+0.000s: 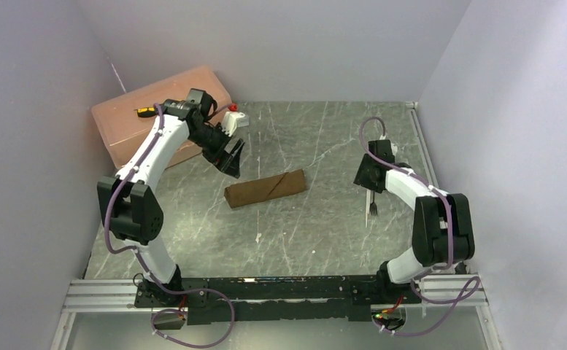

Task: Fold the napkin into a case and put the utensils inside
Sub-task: Pick up the utensils from the center of the board.

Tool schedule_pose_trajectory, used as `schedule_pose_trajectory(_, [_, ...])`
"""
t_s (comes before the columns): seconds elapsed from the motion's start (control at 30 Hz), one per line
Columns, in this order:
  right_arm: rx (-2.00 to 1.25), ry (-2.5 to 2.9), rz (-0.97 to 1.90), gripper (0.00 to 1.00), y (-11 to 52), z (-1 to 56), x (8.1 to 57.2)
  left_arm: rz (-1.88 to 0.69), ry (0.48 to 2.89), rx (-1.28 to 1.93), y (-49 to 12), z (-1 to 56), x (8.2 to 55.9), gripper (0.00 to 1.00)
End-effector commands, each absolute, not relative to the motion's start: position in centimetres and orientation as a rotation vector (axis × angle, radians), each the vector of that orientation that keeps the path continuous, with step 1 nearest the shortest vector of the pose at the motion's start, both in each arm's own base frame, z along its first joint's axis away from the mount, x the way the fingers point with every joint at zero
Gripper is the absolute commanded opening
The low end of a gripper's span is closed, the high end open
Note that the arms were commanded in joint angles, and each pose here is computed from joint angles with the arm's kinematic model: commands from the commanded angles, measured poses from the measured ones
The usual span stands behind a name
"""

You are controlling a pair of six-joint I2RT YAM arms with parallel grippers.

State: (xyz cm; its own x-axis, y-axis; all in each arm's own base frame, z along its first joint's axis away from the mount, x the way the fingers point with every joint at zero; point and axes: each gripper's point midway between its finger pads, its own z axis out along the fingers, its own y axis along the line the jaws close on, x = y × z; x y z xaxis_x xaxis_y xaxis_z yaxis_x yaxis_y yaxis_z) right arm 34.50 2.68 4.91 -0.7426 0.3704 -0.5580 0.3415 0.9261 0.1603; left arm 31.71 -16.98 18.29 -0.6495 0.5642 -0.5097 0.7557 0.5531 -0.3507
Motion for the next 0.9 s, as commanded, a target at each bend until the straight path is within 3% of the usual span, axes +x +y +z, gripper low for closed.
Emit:
schedule_pose_trajectory(0.0, [0.547,2.413,-0.074,0.35,0.7,5.2,36.1,-0.515,2.466,0.932,-13.4,21.3,33.2,0.95])
schedule_pose_trajectory(0.03, [0.550,2.417,-0.092,0.28,0.5,5.0,36.3,-0.380,2.478,0.849,-11.8,21.8,34.1,0.95])
schedule_pose_trajectory(0.07, [0.550,2.418,-0.105,0.27,0.3,4.9,36.5,-0.299,2.466,0.834,-10.8,22.3,34.6,0.95])
schedule_pose_trajectory(0.23, [0.544,2.425,-0.105,0.37,0.5,4.6,37.1,-0.043,2.406,0.681,-7.3,23.9,36.3,0.95])
schedule_pose_trajectory(0.43, [0.541,2.463,-0.126,0.43,0.4,3.3,37.1,-0.194,2.424,0.733,-9.3,23.5,36.6,0.95])
schedule_pose_trajectory(0.67, [0.541,2.514,-0.106,0.38,0.8,1.8,36.9,-0.321,2.456,0.766,-11.0,22.2,37.2,0.95])
schedule_pose_trajectory(0.87, [0.535,2.513,-0.072,0.28,1.4,2.6,37.7,-0.320,2.442,0.760,-11.1,21.9,37.6,0.95])
